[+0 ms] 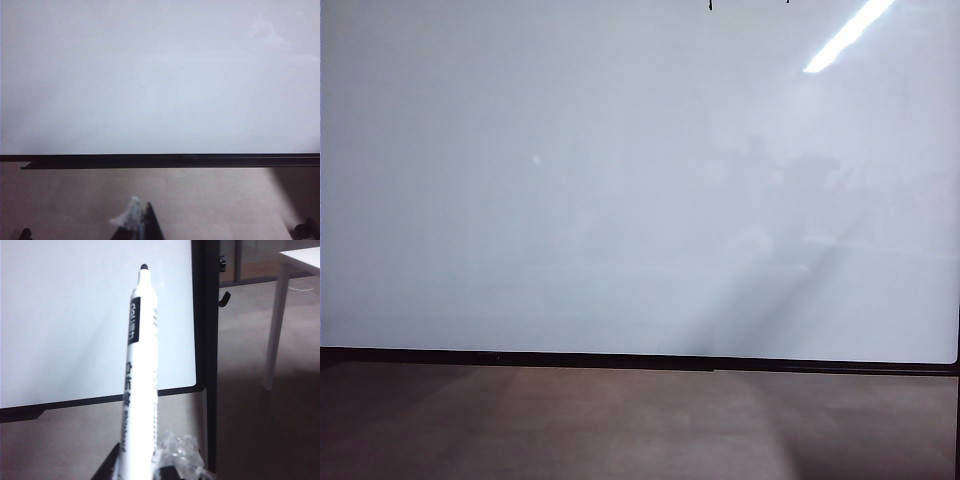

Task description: Reach to the right to find the marker pen, pick it up, and write the number 17 on the whiteboard.

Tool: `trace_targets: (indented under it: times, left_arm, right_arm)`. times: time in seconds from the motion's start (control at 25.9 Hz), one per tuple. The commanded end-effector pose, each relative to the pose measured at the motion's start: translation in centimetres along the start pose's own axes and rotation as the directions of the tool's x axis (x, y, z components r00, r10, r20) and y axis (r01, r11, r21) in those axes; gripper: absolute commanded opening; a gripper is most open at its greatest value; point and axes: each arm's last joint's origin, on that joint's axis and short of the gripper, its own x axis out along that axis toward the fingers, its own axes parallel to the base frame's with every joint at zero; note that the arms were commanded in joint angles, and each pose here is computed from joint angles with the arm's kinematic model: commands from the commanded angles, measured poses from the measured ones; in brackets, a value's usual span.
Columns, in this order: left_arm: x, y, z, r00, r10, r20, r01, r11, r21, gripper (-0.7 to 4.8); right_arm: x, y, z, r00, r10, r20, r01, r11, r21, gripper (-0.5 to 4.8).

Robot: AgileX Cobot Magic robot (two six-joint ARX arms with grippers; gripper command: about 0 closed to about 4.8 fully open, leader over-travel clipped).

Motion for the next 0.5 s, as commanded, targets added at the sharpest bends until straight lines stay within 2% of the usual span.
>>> trace_targets:
  times: [0.04,0.5]
  left_arm:
    - [0.0,0.0,0.08,1.0,0.0,0.006,0.0,1.0,0.001,-0.05]
    - [0.0,0.0,0.08,1.0,0.0,0.006,0.0,1.0,0.001,-0.05]
  right_arm:
    - [0.05,0.2,0.0,1.0,-0.023,0.02,0.023,1.0,-0.014,-0.08]
    - [0.05,0.47,0.01,1.0,0.013,0.019,-0.012,1.0,-0.017,-0.08]
